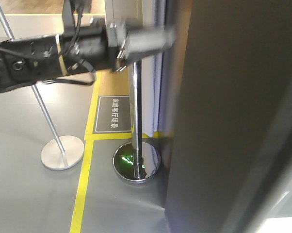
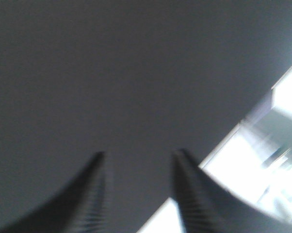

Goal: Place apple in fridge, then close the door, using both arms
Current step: 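Swing the left arm against the fridge door and push it closed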

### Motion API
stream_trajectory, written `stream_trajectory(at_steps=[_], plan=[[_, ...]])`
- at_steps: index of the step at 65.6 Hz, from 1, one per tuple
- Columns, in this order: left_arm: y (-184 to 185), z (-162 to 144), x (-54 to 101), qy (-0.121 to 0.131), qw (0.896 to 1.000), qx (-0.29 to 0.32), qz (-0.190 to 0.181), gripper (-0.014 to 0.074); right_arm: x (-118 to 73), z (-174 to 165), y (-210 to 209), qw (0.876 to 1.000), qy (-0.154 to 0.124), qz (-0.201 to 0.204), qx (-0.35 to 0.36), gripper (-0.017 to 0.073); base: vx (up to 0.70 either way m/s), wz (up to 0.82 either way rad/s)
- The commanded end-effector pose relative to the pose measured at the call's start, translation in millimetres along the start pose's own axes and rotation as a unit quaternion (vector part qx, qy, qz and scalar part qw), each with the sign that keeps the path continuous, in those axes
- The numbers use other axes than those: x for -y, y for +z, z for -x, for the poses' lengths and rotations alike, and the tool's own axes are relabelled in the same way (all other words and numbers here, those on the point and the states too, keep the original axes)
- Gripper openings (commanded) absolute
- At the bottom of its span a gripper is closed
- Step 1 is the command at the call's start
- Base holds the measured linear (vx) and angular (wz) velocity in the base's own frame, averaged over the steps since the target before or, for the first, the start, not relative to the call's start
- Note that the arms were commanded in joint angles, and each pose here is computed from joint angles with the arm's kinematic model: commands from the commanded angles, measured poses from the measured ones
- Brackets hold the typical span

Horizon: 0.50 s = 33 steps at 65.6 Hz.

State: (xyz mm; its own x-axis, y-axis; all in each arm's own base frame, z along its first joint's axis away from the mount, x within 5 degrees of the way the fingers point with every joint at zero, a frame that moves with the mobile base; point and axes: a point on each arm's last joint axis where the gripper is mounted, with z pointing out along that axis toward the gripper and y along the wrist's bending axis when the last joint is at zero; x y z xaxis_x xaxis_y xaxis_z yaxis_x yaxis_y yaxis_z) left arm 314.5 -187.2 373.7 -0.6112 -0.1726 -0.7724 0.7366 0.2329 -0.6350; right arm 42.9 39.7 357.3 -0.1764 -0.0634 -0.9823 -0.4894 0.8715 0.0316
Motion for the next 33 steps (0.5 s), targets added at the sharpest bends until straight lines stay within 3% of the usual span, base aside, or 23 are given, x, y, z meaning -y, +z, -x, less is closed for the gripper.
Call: stream_trajectory(at_steps=[1, 8, 15, 22, 33], plan=[[-11.7, 16.2, 21.3, 0.027, 0.999, 0.018, -0.023, 0.0127, 13.7, 19.7, 13.1, 0.998, 0.006, -0.042, 0.049, 0.0292, 0.0, 0.0], [-16.8, 18.9, 18.2, 0.029, 0.999, 0.021, -0.019, 0.0043, 30.2, 27.4, 32.3, 0.994, 0.003, -0.087, 0.066, 0.0476, 0.0, 0.0], [-23.8, 22.5, 12.8, 0.032, 0.999, 0.025, -0.009, -0.0009, 47.1, 36.8, 53.6, 0.989, -0.002, -0.128, 0.08, 0.0575, 0.0, 0.0], [-32.0, 25.3, 5.4, 0.04, 0.999, 0.023, 0.011, -0.0008, 61.1, 56.5, 76.4, 0.985, -0.021, -0.149, 0.08, 0.0587, 0.0, 0.0], [-47.7, 29.1, -8.2, 0.056, 0.997, 0.014, 0.049, -0.0008, 85.2, 97.2, 114.1, 0.978, -0.024, -0.178, 0.109, 0.0559, 0.0, 0.0]])
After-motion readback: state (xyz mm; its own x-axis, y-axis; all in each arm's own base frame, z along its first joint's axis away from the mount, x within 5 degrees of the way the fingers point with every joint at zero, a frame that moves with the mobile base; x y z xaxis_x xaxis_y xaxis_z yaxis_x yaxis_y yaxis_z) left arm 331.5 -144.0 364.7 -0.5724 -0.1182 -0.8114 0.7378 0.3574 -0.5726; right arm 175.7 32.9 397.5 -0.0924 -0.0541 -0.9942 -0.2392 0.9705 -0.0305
